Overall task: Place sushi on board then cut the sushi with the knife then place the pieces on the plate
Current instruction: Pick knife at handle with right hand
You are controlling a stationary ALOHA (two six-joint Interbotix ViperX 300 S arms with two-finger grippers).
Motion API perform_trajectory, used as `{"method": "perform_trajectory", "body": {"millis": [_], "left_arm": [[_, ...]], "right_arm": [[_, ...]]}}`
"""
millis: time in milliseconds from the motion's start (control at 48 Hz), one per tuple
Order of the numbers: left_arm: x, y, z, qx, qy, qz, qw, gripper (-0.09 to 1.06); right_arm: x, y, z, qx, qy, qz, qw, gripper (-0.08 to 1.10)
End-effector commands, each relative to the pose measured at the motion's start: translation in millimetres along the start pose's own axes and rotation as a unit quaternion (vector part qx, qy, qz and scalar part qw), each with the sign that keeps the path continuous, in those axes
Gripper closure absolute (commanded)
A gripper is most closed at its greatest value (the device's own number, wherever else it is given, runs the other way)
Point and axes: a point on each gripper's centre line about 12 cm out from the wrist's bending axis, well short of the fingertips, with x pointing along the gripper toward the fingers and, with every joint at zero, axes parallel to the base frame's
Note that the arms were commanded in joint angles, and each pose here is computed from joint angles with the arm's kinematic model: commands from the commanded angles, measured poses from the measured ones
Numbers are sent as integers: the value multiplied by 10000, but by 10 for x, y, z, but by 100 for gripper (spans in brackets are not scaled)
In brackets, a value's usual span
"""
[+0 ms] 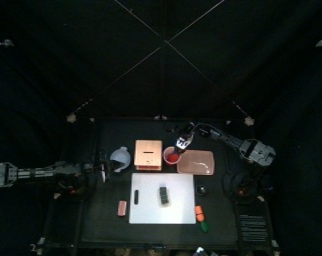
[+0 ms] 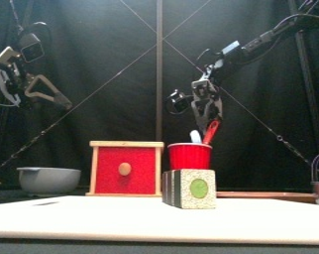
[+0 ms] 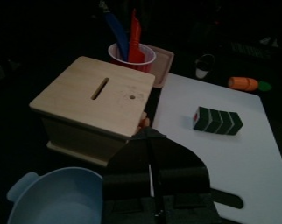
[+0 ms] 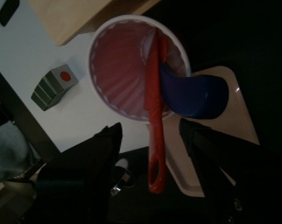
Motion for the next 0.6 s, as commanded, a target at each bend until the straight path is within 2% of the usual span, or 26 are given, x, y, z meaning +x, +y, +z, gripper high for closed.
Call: {"method": "perform_trajectory", "body": {"millis": [21, 375, 604], "left_arm": [[11, 1, 47, 3, -70, 10, 10000, 100], [10, 1, 38, 11, -55, 9, 10000, 100], [8, -2, 41, 12, -62, 1, 10000, 100]], "right_arm": [[-112, 97, 16, -125, -24, 37, 9999, 15], [-61, 59, 11, -65, 111, -68, 9999, 16], [-32, 46, 50, -55, 131, -80, 9999, 31]]}}
